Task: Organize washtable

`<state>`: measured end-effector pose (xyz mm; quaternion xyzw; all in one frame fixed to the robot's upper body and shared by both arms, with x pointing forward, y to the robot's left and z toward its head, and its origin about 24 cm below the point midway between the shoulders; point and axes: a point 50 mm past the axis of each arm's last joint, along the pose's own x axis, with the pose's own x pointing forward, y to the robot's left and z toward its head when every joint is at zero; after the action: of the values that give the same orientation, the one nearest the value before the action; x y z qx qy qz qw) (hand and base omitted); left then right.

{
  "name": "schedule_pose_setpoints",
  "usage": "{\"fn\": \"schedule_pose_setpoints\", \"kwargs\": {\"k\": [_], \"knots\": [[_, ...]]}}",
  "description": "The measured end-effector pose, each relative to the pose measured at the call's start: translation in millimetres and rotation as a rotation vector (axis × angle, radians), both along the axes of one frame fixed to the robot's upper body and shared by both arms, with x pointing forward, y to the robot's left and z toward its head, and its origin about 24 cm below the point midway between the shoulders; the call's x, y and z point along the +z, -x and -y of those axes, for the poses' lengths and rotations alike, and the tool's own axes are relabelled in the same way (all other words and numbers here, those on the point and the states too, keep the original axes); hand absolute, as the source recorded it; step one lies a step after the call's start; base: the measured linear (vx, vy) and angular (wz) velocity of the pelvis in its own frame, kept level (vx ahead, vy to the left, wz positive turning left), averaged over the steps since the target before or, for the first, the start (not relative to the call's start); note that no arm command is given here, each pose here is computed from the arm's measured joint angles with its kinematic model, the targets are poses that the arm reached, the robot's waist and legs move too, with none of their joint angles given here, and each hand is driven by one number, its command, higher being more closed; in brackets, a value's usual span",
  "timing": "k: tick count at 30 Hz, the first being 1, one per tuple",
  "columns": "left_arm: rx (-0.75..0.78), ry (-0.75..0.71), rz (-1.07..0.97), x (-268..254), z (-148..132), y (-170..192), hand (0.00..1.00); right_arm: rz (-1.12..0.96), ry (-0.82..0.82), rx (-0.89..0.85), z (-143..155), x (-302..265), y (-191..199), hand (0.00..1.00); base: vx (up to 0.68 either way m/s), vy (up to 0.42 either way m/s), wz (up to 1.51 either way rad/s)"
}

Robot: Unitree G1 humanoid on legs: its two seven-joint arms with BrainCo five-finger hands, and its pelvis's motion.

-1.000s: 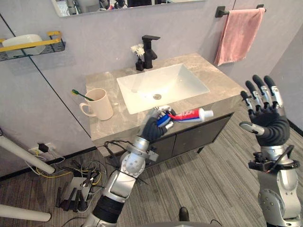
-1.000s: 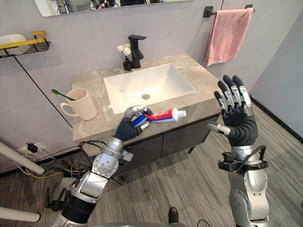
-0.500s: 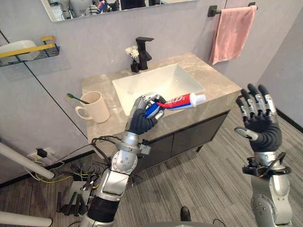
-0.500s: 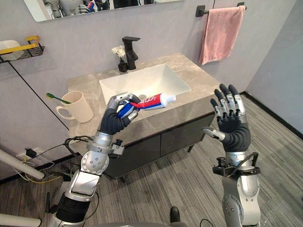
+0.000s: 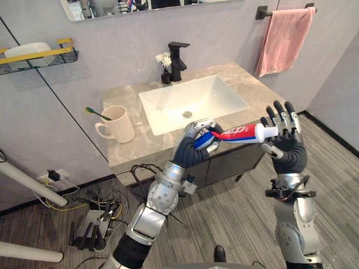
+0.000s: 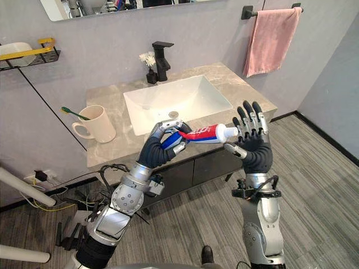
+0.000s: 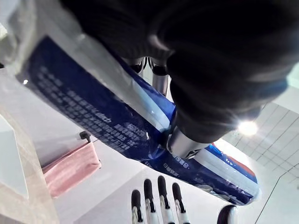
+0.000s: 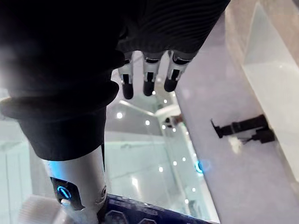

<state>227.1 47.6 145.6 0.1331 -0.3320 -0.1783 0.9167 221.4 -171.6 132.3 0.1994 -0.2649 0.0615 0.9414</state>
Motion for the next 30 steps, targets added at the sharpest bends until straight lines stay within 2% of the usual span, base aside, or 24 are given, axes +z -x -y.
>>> {"fn": "schedule_pose_setpoints", "kwargs": {"k": [9,12,15,30], "knots": [[-0.023,0.048,-0.003,1.9,6.1,0.1,1.00,-0.010,-0.080,0.134,-26.9,-2.4,-1.4,0.00,-0.02,-0.010,0.03],[-0.039,0.043,0.004,2.8,9.6,0.3,1.00,-0.014,-0.071,0.182,-35.7,-3.1,-0.7,0.00,-0.01,-0.007,0.01],[-0.096,-0.018,-0.016,-6.1,24.5,1.6,1.00,0.015,-0.011,0.315,-54.6,1.3,-1.3,0.00,0.00,0.000,0.00],[-0.059,-0.046,0.019,-3.8,17.1,-2.2,1.00,0.008,0.055,0.348,-51.4,-0.1,-1.9,0.00,0.00,-0.002,0.00]]}}
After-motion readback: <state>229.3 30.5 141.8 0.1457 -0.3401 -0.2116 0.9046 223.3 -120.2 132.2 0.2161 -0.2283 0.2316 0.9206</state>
